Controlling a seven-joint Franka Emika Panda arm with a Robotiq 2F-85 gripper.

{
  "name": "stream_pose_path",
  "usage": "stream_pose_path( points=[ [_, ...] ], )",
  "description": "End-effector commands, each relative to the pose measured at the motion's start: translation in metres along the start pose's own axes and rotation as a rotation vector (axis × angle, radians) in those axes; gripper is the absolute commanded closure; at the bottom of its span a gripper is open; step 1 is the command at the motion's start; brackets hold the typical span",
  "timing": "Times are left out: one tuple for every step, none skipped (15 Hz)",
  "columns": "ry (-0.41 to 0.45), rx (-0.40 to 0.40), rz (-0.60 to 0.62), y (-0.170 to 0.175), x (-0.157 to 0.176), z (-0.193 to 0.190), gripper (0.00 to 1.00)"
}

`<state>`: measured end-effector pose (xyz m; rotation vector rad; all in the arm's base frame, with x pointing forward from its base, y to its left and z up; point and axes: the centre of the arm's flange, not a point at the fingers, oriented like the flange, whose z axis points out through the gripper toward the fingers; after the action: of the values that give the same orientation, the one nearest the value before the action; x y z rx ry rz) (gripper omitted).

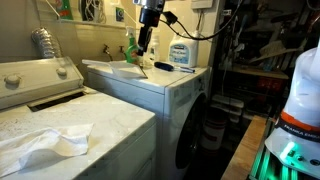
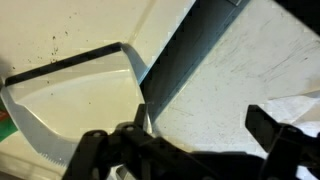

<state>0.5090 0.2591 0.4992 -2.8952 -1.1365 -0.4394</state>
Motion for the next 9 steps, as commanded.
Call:
stream_pose_path(
  points=[
    [0.038, -0.051, -0.027, 0.005, 0.035, 0.035, 0.0],
    [0.053, -0.049, -0.031, 0.007, 0.04, 0.043, 0.0],
    [0.071, -0.063, -0.039, 0.011, 0.045, 0.051, 0.0],
    [0.088, -0.061, -0.045, 0.014, 0.049, 0.057, 0.0],
    [0.1, -0.071, -0.049, 0.016, 0.053, 0.064, 0.0],
    [0.113, -0.071, -0.049, 0.018, 0.056, 0.07, 0.0],
    [0.124, -0.08, -0.05, 0.021, 0.059, 0.076, 0.0],
    [0.128, -0.067, -0.037, 0.023, 0.062, 0.081, 0.0],
    [0.133, -0.073, -0.034, 0.025, 0.064, 0.086, 0.0]
  ],
)
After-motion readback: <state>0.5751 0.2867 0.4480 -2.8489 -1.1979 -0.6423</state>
